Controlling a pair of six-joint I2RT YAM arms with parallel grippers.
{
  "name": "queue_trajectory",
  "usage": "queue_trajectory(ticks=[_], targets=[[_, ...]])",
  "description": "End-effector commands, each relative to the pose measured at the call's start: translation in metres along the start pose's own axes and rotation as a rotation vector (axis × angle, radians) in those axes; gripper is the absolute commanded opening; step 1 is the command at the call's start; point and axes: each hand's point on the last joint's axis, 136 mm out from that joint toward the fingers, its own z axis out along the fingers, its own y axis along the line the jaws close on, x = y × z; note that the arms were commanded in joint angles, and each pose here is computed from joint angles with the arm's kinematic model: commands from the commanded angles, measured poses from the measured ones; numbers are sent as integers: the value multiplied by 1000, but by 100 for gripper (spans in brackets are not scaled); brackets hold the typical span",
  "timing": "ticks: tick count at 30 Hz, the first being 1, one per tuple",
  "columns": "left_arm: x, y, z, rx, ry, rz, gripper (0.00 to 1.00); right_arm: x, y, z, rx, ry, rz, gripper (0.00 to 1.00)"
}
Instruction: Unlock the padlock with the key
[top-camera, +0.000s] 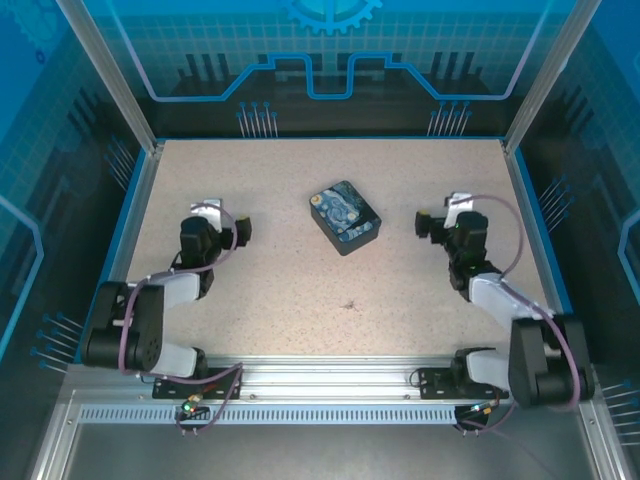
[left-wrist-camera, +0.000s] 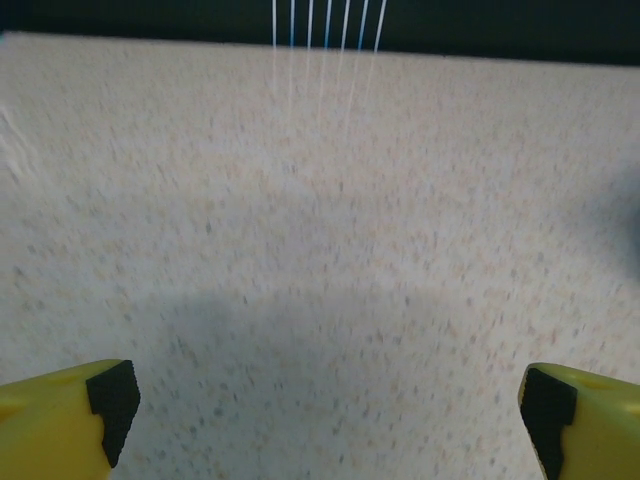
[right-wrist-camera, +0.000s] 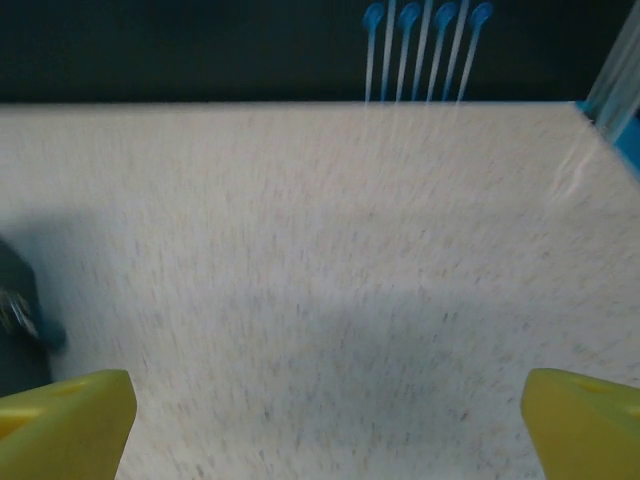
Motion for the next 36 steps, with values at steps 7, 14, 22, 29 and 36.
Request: queue_trajectory(ticks=[7,14,22,29,36], targets=[[-27,-6,-32,-42,146,-355,99,17,8,-38,-59,323,319,100],[-1,-52,-50,38,389,-501,99,29,74,-27,-377,478,402,100],[9,-85,-55,110,447,-528,99,27,129,25,-468,615,408,96],[2,-96,-46,115,471,-517,99,64,158,61,-407,746,390,94],[-5,-100,-33,120,492,-485,99,85,210,27,-487,774,301,92]])
